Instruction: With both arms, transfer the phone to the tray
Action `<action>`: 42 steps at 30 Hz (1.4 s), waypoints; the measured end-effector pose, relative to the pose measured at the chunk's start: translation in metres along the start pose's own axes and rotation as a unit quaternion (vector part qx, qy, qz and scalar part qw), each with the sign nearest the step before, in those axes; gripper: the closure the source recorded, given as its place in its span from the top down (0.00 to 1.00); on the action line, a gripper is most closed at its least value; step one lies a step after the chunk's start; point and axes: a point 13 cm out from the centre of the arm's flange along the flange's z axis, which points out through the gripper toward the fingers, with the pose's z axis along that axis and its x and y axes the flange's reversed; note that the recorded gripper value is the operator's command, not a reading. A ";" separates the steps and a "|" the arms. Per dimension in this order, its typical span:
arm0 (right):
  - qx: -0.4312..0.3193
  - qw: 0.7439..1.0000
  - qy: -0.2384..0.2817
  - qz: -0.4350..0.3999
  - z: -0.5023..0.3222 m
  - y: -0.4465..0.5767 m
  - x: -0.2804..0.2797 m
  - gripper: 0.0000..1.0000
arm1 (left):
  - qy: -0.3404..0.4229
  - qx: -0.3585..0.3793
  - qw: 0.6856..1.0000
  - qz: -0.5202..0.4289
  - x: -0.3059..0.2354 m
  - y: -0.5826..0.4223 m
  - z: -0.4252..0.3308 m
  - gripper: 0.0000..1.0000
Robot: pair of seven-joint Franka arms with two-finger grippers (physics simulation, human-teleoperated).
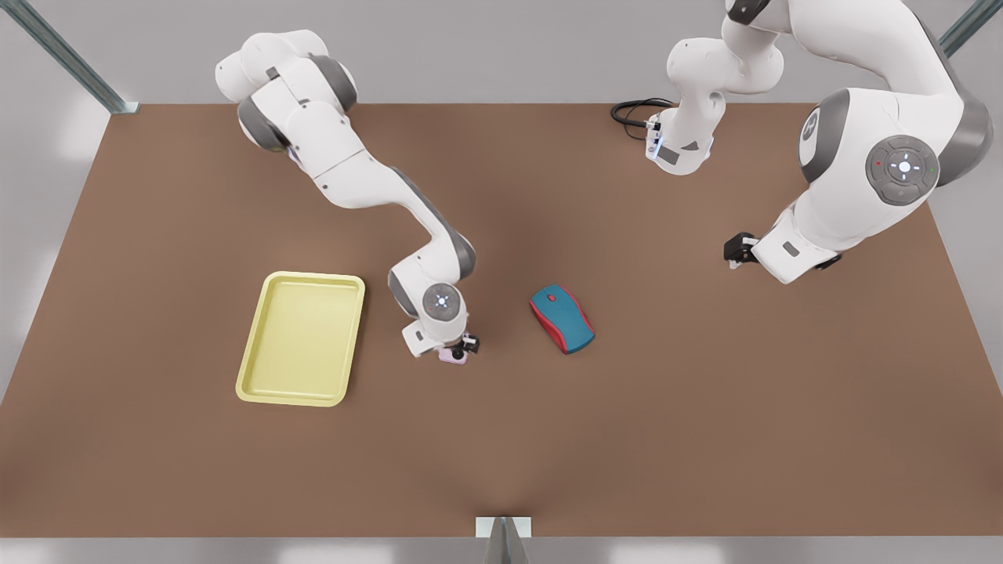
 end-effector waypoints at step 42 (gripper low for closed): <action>-0.027 1.000 -0.004 0.006 0.024 0.011 0.007 0.85 | 0.003 -0.006 1.000 0.006 -0.004 0.002 0.005 1.00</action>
